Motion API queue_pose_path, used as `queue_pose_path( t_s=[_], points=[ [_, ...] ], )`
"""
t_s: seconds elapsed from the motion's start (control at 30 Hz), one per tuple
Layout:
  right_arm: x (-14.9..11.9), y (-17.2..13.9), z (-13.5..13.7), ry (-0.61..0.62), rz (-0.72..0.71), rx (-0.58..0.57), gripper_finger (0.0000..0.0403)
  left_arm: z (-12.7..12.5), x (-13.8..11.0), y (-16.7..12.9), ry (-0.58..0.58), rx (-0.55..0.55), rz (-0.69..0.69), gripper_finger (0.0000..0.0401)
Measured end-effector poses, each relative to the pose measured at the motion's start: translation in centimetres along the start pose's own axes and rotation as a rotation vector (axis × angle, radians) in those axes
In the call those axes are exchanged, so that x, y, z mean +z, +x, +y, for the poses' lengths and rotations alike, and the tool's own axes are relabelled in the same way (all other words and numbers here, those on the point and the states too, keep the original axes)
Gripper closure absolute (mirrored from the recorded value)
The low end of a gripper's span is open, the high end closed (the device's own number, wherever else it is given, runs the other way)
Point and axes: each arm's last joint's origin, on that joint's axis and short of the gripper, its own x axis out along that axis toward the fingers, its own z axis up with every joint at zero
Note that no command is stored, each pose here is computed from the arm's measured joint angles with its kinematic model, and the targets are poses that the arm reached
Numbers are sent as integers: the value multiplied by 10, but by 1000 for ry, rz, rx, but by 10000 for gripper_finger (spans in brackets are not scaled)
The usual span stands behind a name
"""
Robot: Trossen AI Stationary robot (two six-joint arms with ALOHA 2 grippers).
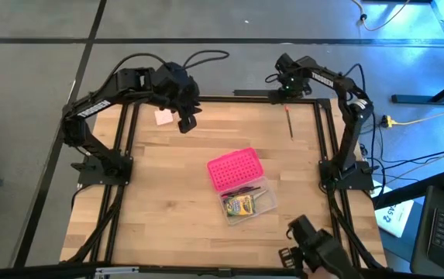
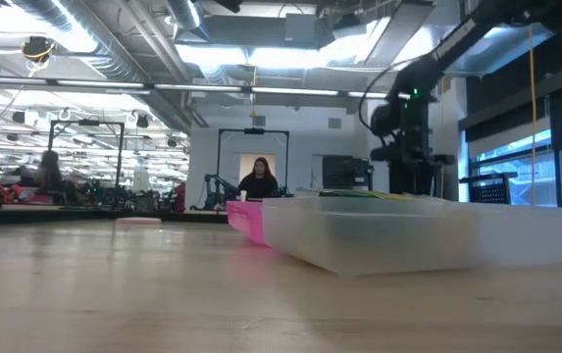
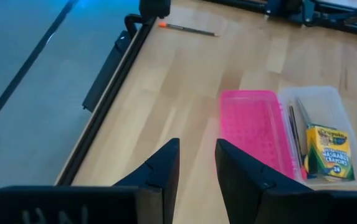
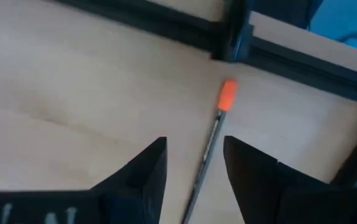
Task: Pack school essentials
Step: Put the pencil with the orange top eraser into the pink box
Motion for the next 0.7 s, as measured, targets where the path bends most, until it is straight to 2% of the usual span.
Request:
queue_pose_path(
  t_s=[0.27, 0.7],
  points=[
    [13, 32, -18, 32, 63, -17, 242, 6, 1, 2, -17, 14, -1, 305],
    [19, 38, -19, 65, 27, -10, 242, 9, 2, 4, -25, 23, 0, 305]
  ],
)
